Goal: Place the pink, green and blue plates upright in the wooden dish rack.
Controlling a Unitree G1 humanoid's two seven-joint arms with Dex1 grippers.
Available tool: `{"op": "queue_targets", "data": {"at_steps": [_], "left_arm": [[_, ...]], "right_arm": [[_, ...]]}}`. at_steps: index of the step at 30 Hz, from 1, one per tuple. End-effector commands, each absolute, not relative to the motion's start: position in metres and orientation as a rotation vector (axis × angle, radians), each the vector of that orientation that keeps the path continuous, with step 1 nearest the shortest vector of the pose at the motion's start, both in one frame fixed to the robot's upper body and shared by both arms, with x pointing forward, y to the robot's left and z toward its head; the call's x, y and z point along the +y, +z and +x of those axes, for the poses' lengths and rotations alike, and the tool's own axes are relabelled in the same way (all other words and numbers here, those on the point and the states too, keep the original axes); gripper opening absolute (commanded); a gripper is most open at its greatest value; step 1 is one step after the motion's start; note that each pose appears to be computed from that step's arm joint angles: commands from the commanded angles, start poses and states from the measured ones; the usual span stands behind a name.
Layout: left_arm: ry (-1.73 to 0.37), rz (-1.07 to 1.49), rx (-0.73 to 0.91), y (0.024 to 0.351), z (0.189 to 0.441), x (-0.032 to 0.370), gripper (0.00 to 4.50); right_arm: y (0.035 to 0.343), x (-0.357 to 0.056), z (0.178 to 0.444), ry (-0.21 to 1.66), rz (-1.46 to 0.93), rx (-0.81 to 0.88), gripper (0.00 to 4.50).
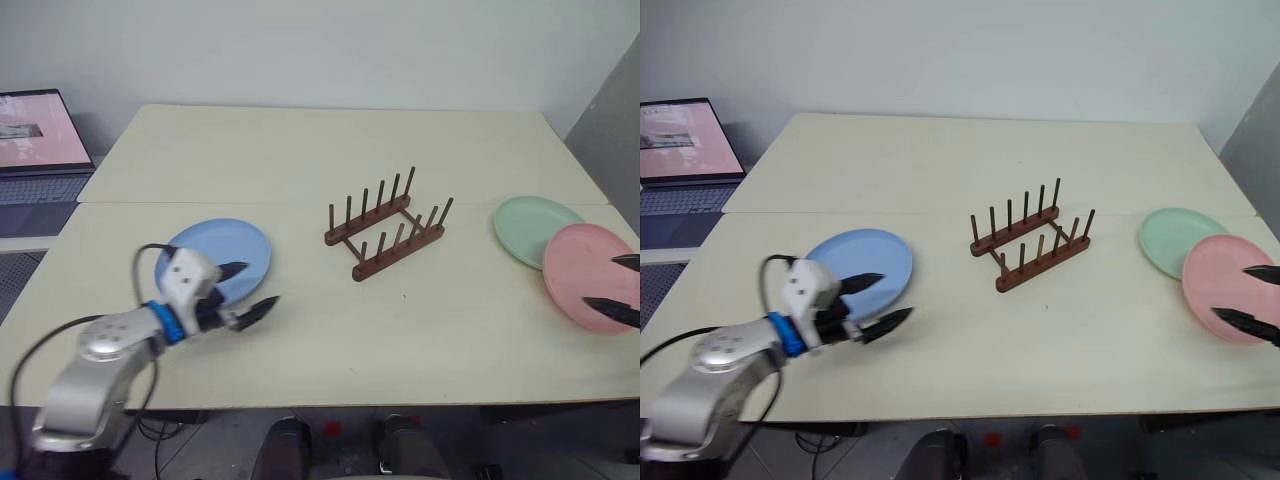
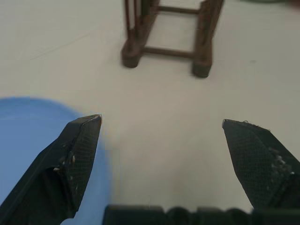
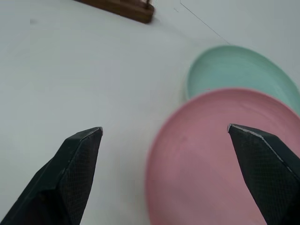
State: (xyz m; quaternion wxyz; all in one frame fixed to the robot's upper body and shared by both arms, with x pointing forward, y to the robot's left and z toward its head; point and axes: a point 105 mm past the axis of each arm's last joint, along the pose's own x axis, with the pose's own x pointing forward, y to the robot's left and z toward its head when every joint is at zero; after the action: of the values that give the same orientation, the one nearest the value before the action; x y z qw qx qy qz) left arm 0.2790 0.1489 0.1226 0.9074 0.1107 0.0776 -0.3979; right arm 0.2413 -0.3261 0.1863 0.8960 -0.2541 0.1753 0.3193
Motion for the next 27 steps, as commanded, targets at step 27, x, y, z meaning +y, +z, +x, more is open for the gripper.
{"op": "queue_targets", "data": {"at_steps": [27], "left_arm": [[-0.985,0.209,0.115,0.07,0.35,0.019,3.71]], "right_arm": [[0.194,-0.213,0.221,0.913,-0.39,0.241,4.5]]}}
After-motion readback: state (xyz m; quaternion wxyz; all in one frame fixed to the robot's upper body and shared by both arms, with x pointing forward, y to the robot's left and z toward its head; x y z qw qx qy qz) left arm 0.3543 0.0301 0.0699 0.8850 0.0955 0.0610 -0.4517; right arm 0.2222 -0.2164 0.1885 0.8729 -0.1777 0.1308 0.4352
